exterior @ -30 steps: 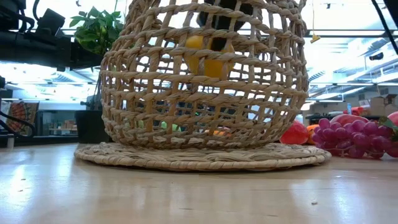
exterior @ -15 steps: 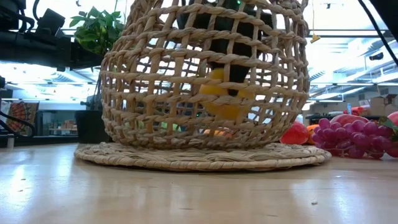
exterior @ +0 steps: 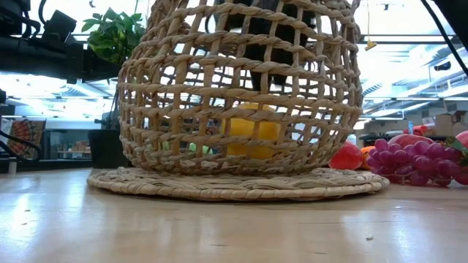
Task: Build produce basket
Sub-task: Put the red apple into the woven basket
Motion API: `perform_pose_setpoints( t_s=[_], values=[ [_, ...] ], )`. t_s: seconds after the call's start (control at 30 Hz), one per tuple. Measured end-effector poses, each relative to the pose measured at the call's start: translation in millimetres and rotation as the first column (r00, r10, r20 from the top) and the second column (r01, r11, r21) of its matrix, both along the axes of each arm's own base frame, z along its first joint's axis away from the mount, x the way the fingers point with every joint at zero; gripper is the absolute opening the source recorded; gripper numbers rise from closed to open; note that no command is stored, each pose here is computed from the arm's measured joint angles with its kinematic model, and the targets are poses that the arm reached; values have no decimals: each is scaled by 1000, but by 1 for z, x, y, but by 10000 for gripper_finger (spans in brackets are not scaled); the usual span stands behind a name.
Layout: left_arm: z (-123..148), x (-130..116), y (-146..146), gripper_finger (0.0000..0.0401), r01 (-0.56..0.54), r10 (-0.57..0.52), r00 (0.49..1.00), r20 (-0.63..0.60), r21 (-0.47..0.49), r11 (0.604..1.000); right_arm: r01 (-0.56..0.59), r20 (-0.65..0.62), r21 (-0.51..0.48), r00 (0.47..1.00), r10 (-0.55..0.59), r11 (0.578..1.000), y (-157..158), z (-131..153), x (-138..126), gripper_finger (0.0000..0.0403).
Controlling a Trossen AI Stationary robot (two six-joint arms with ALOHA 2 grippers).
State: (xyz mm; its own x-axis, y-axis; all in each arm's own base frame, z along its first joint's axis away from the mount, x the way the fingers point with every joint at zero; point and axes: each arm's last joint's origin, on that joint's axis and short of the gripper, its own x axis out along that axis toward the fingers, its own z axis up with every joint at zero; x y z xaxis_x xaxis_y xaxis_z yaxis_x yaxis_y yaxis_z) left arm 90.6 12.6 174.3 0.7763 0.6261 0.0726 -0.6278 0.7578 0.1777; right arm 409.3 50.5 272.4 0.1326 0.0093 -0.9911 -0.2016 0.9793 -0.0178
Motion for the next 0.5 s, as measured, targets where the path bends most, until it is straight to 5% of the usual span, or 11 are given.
perform_pose_setpoints(
  t_s=[0.23, 0.5],
  values=[
    [0, 0, 0, 388, -1, 1, 1000, -3, 0, 1000, 89, 247, 39, 964, -96, 995, -11, 81, -16, 387],
    [0, 0, 0, 388, 0, 0, 1000, -3, 0, 1000, 238, 535, 101, 806, -254, 966, -51, 162, -75, 379]
  ],
)
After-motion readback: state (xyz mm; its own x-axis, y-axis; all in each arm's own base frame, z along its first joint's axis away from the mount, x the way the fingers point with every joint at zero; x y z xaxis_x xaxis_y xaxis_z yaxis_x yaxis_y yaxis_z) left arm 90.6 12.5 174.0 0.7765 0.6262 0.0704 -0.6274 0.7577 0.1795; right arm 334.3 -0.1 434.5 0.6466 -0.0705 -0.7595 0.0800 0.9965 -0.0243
